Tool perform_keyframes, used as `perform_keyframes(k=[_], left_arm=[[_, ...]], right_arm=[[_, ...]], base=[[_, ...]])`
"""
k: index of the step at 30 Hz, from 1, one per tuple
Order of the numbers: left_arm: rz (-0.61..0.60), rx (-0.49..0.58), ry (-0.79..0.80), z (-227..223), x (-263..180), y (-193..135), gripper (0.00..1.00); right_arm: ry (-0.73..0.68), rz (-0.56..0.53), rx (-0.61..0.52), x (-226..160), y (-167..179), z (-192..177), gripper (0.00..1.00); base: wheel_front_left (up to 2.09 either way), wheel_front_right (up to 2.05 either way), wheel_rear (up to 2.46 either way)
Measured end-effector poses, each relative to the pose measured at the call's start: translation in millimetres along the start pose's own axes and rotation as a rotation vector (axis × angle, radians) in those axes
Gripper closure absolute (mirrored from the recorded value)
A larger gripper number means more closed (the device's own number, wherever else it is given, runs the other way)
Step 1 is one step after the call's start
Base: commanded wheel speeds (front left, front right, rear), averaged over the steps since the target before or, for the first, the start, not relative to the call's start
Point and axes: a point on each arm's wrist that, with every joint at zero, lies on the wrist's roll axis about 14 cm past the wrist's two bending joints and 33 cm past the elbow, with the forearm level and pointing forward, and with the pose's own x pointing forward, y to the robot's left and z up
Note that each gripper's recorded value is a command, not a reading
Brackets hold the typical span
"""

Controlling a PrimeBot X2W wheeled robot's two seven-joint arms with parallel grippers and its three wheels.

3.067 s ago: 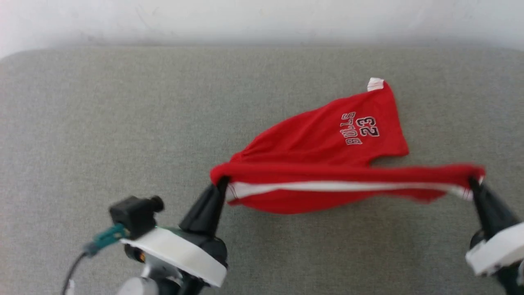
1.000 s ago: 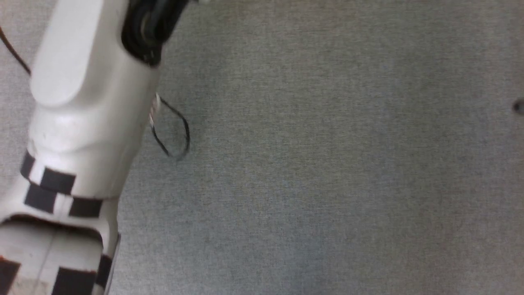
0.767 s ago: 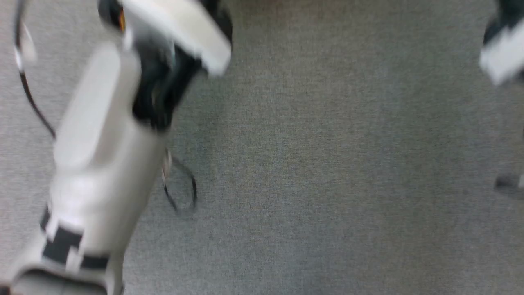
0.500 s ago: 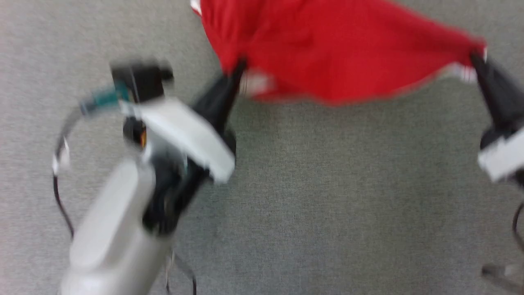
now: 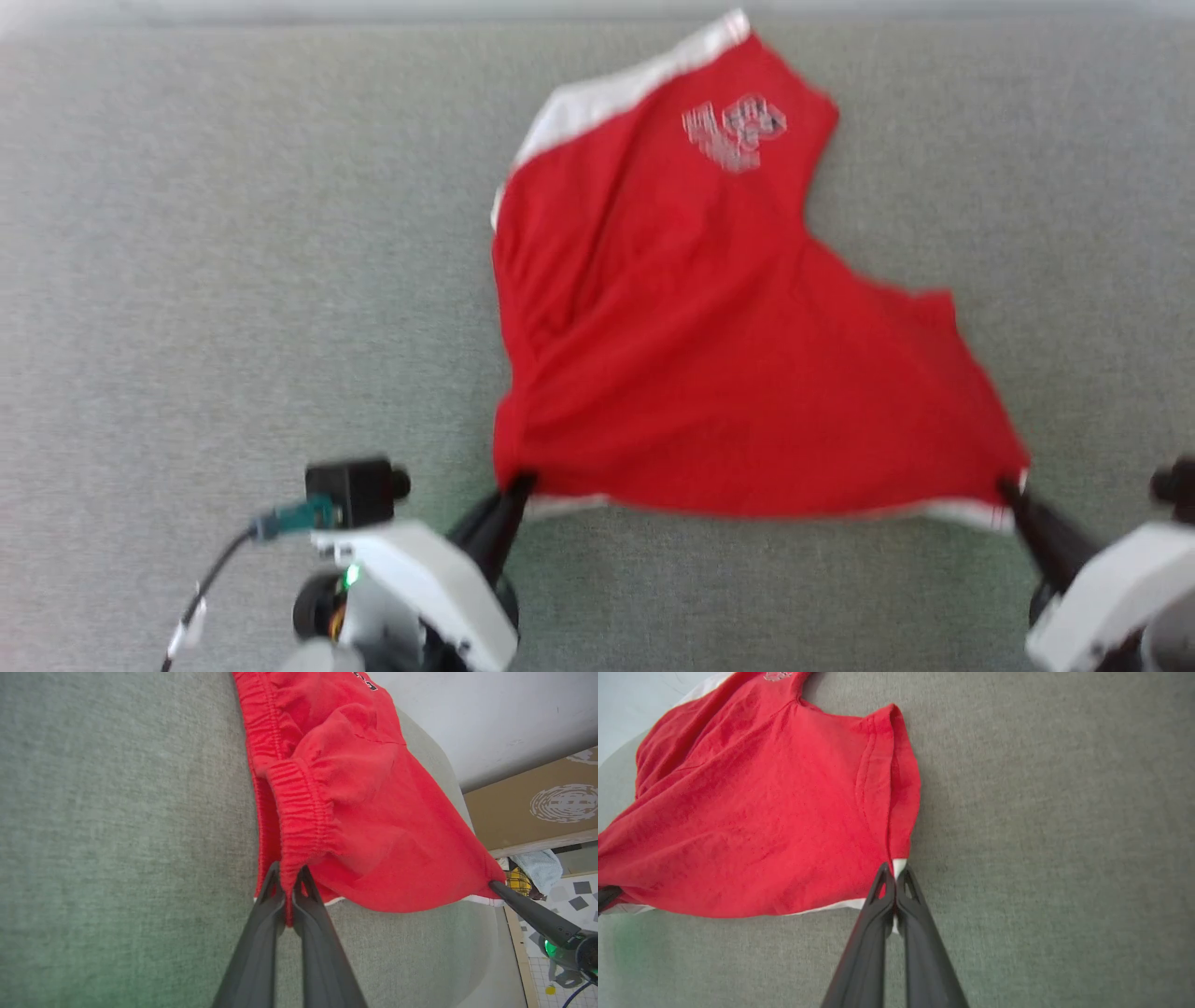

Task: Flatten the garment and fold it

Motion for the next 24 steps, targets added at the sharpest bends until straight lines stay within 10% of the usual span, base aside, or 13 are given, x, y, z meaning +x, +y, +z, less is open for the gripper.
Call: perform_keyframes(k=[24], left_arm=[[0.022, -0.077, 0.142, -60, -97, -6, 1.00]], right_arm=[[0.217, 0.017, -0.025, -90, 8, -55, 1.00]], base=[[0.00, 0.00, 0.00]])
